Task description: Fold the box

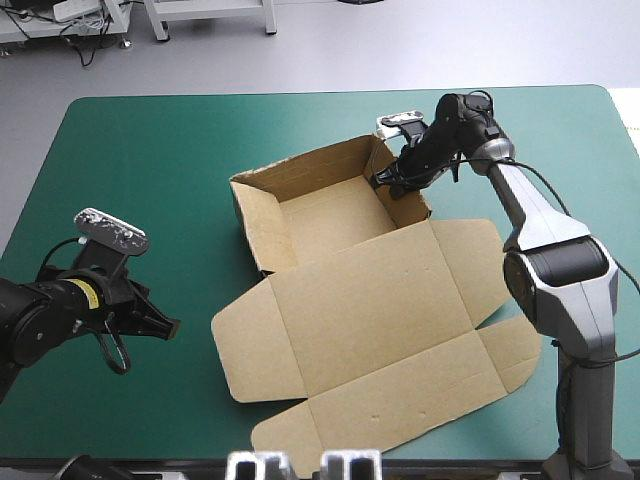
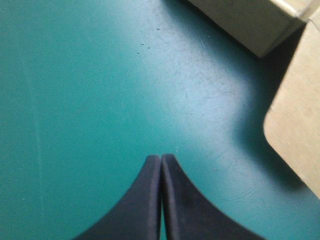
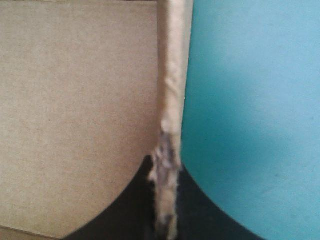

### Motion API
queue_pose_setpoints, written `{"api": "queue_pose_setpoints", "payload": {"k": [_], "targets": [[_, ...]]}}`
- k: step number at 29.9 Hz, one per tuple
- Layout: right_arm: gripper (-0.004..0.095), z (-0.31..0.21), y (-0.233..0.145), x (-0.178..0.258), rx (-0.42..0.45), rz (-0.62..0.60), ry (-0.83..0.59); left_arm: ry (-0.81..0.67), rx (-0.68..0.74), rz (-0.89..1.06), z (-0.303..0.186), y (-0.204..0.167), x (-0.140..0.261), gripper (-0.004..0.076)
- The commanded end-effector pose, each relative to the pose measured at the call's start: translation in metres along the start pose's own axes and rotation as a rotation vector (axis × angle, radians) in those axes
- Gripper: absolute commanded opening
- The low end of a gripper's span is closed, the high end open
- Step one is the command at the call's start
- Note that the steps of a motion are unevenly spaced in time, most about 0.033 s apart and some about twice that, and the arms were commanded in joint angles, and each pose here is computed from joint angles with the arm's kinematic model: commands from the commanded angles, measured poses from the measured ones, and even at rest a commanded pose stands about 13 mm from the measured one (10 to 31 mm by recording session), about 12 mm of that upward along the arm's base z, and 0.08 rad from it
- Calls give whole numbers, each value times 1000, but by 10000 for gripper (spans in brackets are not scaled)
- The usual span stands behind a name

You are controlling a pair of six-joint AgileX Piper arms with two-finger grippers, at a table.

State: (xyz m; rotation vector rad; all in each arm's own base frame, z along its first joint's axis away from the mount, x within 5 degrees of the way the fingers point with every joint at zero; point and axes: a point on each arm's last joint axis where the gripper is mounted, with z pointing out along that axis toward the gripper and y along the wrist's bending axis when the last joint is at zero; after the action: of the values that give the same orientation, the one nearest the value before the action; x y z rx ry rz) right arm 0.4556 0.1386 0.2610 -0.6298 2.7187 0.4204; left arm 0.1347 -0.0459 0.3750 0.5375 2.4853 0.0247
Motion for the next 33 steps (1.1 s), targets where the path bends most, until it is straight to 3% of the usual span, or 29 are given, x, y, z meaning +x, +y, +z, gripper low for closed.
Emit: {"api": "queue_pose_setpoints", "payload": {"k": [1,6,14,17,21,26,31,33], "targets": [[-24,-53,-21,-7,95,-8,-130,-69,-9,-5,-8,1,-6,-11],[-23,-93,-60,-5,181,46,-191,-69,-17,-10,-8,2,-6,-11],[-24,-172,-153,28,522,172,-261,-69,-19,-9,-8,2,-6,-11],[-24,-189,-185,48,592,241,-260,-71,-19,-13,-8,2,-6,-11],[-24,-208,-222,79,623,345,-266,-71,-19,-13,-8,2,-6,-11],[-24,-216,-251,103,572,449,-318,-73,-17,-14,-8,2,-6,-11],[-21,-214,-267,116,542,496,-318,-122,-13,-15,-8,2,-11,-11],[22,-212,-271,119,548,495,-306,-133,-12,-15,-9,2,-12,-11]]}}
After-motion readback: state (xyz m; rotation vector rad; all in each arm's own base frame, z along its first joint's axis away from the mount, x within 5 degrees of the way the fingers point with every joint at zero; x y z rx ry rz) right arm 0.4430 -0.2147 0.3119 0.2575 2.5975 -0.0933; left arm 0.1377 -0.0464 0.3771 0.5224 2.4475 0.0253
